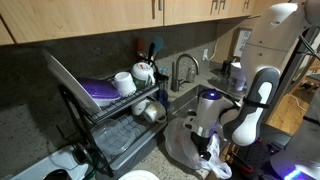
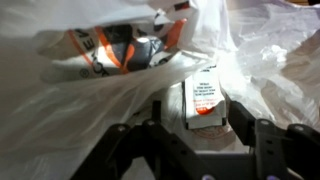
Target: Take the white object out of the plastic bag and put it on the gray plate
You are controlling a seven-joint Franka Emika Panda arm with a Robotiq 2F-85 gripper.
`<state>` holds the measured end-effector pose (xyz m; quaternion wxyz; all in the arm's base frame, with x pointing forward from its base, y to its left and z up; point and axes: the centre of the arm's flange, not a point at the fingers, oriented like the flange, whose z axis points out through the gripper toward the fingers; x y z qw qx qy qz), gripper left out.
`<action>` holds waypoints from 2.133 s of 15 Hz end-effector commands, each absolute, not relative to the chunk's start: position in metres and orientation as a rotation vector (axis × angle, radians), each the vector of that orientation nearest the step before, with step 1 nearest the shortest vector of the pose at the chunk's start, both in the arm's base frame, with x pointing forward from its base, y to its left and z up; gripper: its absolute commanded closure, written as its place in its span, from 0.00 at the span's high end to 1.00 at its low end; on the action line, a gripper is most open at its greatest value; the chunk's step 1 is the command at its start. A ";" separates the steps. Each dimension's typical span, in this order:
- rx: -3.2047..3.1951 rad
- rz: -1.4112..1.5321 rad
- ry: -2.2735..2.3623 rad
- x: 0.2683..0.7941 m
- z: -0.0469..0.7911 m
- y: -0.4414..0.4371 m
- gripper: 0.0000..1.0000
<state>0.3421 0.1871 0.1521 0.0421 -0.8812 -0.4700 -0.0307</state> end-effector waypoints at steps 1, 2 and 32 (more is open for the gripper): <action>-2.717 -0.083 -1.418 0.337 0.147 0.183 0.46; -2.718 -0.080 -1.418 0.335 0.145 0.182 0.42; -2.751 -0.064 -1.495 0.338 0.212 0.198 0.02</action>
